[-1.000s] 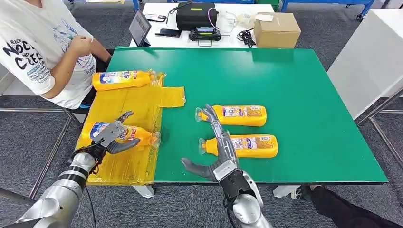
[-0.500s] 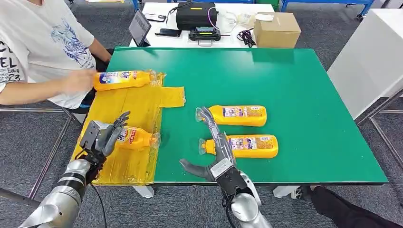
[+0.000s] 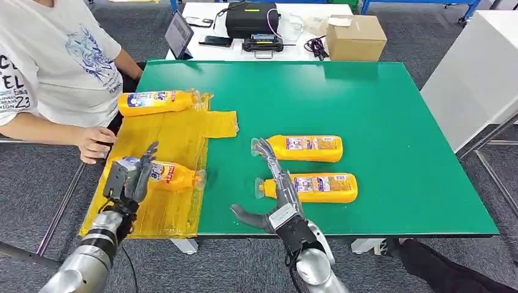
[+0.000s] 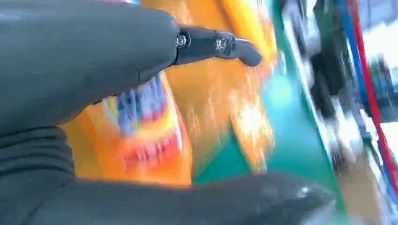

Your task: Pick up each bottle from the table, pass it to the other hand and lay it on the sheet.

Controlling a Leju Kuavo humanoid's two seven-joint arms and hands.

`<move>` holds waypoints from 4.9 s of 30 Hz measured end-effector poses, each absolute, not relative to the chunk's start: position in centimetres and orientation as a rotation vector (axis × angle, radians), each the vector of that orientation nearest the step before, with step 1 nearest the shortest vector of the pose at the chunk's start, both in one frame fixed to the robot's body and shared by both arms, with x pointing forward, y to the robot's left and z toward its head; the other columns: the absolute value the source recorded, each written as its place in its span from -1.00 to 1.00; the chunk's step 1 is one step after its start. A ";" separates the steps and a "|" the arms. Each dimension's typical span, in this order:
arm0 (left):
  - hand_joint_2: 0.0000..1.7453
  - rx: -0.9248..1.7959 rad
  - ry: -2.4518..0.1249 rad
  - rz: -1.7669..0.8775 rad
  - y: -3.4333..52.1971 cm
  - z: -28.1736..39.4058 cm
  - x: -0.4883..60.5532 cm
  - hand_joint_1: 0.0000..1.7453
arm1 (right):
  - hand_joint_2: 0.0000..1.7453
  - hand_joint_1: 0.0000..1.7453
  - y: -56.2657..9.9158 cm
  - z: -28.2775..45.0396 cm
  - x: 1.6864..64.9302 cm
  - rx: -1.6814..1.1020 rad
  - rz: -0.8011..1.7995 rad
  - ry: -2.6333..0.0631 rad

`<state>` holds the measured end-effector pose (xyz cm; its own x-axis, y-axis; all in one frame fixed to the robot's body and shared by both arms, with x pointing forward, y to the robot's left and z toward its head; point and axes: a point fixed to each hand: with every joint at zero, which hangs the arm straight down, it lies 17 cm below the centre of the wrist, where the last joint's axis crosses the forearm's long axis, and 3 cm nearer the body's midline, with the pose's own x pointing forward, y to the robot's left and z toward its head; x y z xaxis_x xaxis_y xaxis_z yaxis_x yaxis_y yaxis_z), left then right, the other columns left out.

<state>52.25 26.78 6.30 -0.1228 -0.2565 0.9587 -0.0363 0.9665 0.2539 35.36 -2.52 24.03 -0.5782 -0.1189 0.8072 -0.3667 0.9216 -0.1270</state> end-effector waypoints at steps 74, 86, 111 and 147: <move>1.00 0.102 -1.973 0.112 19.9 15.0 45.8 -1.00 | 1.00 -1.00 -27.4 3.0 47.5 -0.239 1.375 -1.177; 1.00 0.043 -1.967 0.152 19.4 15.0 45.9 -1.00 | 1.00 -1.00 -29.7 6.4 47.1 -0.214 1.460 -1.097; 1.00 -0.031 -1.909 0.128 16.5 13.4 46.0 -1.00 | 1.00 -1.00 -27.7 0.3 43.2 -0.131 1.593 -0.967; 1.00 -0.061 -1.848 0.123 15.8 11.7 45.2 -1.00 | 1.00 1.00 -17.8 0.5 42.9 -0.155 1.350 -1.392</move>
